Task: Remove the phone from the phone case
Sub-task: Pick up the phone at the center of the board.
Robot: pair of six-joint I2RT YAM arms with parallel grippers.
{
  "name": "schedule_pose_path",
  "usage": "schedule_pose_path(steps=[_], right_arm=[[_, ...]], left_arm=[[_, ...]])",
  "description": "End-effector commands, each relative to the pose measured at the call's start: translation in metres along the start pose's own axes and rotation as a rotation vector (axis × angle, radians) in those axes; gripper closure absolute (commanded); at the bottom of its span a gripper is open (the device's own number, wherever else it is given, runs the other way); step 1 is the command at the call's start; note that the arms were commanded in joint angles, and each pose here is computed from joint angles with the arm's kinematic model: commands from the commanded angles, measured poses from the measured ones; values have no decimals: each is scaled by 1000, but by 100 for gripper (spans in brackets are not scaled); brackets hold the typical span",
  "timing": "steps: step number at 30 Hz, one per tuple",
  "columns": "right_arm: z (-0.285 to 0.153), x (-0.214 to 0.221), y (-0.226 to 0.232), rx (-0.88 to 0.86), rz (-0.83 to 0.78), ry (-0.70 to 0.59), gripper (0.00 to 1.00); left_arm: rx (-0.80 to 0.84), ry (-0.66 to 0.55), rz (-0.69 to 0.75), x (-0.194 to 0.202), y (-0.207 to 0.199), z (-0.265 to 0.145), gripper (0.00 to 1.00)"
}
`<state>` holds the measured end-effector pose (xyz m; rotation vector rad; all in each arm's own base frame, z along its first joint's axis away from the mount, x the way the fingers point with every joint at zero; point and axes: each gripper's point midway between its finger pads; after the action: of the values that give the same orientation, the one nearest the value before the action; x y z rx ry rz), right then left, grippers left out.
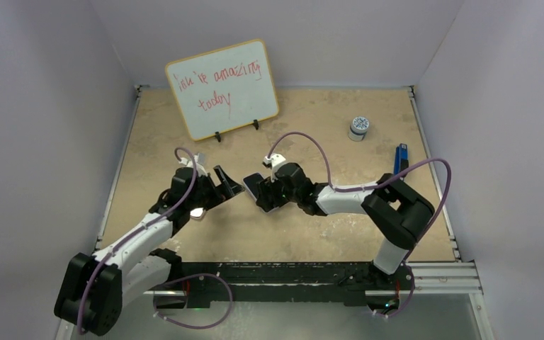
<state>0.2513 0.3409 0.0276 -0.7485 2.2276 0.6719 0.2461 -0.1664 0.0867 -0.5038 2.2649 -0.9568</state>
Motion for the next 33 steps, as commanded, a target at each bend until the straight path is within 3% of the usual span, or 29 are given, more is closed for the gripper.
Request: schedule_pose_path(steps=[1, 14, 25, 30, 33], right_arm=[[-4, 18, 41, -189, 70, 39, 93], [-9, 17, 52, -259, 106, 2, 95], [-12, 11, 53, -261, 138, -43, 88], [-19, 6, 60, -294, 168, -60, 77], [-28, -5, 63, -299, 179, -86, 55]], left_arm=[[92, -40, -20, -8, -18, 15, 13], [172, -21, -56, 0, -29, 61, 27], [228, -1, -130, 15, -27, 75, 56], [297, -28, -140, 13, -35, 68, 80], [339, -40, -141, 11, -44, 61, 96]])
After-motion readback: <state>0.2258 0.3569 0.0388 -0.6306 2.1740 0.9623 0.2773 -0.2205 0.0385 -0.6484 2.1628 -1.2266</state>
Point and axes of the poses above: each gripper's point midway between its finger pads, its own z axis out along the fingers, its own y axis along the line the jaws close on, x = y × z, and after that the axes turned 4 degrees about -z, right-handed
